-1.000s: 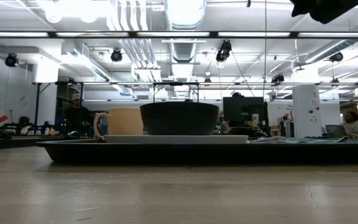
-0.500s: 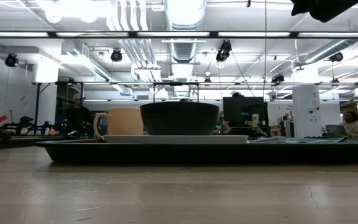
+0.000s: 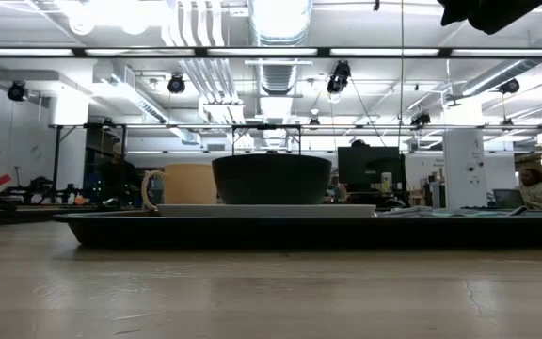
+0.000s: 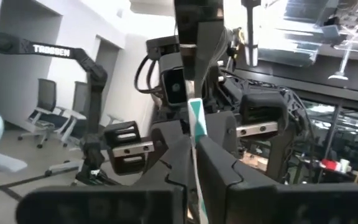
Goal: Set up tray
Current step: Put the green knife on top of the grey napkin on the black serving tray to the left side of the green spoon
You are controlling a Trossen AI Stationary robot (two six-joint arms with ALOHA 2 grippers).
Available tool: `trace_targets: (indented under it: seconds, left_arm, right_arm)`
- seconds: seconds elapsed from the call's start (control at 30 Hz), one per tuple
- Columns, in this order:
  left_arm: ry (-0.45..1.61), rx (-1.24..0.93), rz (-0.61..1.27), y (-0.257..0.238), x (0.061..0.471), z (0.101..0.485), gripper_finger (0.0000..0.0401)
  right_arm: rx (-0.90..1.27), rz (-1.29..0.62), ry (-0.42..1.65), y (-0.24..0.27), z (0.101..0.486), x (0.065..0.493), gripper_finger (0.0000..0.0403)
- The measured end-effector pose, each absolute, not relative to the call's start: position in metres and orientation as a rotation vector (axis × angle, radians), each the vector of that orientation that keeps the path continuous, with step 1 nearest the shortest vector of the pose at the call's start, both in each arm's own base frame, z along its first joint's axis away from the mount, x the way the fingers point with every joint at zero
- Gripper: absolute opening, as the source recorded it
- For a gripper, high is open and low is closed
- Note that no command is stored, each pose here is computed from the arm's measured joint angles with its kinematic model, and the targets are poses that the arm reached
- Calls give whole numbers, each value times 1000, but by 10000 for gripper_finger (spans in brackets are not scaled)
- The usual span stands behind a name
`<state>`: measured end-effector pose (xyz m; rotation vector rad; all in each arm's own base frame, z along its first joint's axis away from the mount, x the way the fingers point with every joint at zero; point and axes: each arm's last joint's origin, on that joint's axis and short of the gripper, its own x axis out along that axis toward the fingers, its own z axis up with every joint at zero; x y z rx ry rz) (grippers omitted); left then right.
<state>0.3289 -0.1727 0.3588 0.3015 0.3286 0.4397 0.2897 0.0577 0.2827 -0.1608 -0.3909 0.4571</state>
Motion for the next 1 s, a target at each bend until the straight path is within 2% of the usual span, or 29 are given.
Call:
trace_targets:
  seconds: [0.1,0.33,0.47,0.8,1.0]
  left_arm:
    - [330,302,439,-173,329,359,24]
    - [328,305,441,-173,329,359,24]
    - [319,296,443,-173,329,359,24]
    - [308,243,422,-176,328,360,24]
    - [288,211,417,-178,326,364,24]
  right_arm:
    - [-178,477,-368,59,280,290,34]
    - [-169,479,-352,59,279,291,103]
    - [-172,481,-354,59,279,291,125]
    - [-195,472,-373,58,285,287,116]
    - [-189,477,-298,57,292,277,110]
